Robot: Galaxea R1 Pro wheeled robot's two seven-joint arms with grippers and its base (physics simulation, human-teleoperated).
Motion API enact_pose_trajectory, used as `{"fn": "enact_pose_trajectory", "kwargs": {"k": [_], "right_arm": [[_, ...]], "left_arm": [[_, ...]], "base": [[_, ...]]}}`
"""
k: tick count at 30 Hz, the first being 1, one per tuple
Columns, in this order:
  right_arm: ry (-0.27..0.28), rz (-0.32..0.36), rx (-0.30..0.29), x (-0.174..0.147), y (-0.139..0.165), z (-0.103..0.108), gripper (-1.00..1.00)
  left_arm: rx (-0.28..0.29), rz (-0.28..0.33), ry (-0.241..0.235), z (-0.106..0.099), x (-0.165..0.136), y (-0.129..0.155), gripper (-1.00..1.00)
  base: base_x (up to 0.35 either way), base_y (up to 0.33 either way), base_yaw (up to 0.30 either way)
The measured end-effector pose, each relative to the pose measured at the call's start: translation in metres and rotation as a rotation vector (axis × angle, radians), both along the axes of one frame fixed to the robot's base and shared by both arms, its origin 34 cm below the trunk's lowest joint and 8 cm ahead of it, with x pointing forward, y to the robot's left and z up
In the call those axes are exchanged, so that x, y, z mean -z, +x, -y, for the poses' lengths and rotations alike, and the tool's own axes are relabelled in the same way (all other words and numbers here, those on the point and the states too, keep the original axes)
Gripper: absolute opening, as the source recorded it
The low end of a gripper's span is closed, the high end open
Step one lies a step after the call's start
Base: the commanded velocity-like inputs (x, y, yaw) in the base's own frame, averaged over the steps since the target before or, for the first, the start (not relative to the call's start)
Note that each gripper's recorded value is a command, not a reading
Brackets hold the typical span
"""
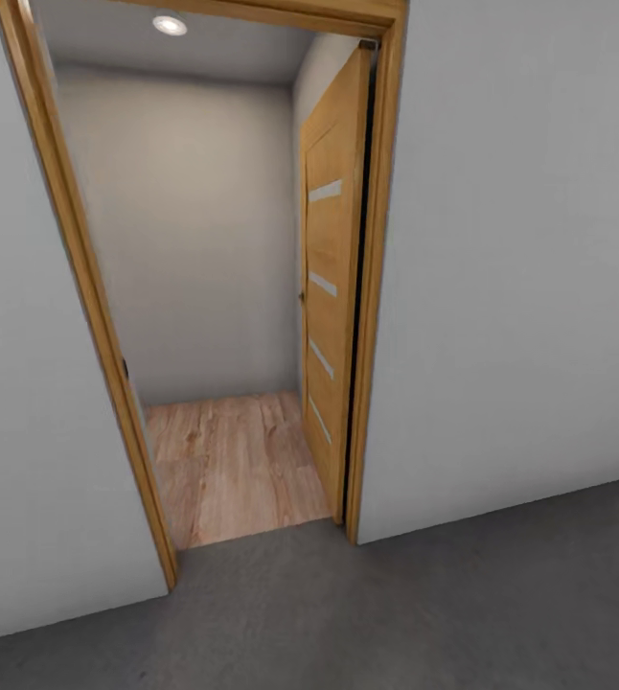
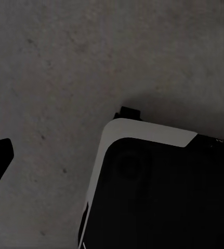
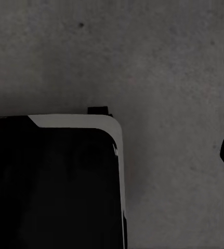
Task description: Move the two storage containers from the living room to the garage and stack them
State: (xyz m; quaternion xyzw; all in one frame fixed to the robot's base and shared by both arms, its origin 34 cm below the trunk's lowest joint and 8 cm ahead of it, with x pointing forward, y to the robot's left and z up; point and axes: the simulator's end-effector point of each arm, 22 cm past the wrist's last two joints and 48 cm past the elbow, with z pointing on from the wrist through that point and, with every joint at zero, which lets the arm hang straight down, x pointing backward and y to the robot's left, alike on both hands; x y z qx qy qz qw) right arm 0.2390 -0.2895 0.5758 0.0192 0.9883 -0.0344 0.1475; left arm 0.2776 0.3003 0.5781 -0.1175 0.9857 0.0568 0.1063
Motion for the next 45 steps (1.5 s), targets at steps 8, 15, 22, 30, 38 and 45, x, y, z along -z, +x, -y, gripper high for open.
{"fn": "enact_pose_trajectory", "kwargs": {"k": [8,15,22,30,38,45], "right_arm": [[-0.001,0.0,0.001,0.0,0.0,0.0006,1.0],[0.0,0.001,0.003,-0.0001,0.0002,0.0003,1.0],[0.0,0.001,0.002,-0.0001,0.0001,0.0002,1.0],[-0.001,0.001,0.002,-0.0001,0.0001,0.0011,1.0],[0.0,0.0,0.002,0.0,0.0001,-0.0002,1.0],[-0.003,0.002,0.009,-0.0002,0.0002,0.001,1.0]], "left_arm": [[-0.001,0.0,0.001,-0.0004,-0.0001,0.0002,1.0],[0.0,0.006,0.001,0.0,-0.0003,0.0012,1.0],[-0.002,0.012,0.003,-0.0002,-0.0006,0.0023,1.0],[-0.003,0.014,0.005,-0.0006,-0.0007,0.0027,1.0],[-0.003,0.012,0.005,-0.0005,-0.0006,0.0022,1.0],[-0.003,0.012,0.004,-0.0002,-0.0006,0.0022,1.0]], "base": [[0.3,-0.195,0.0],[0.3,-0.195,0.0],[0.3,-0.195,0.0],[0.299,-0.195,0.0],[0.299,-0.195,0.0],[0.299,-0.194,0.005]]}}
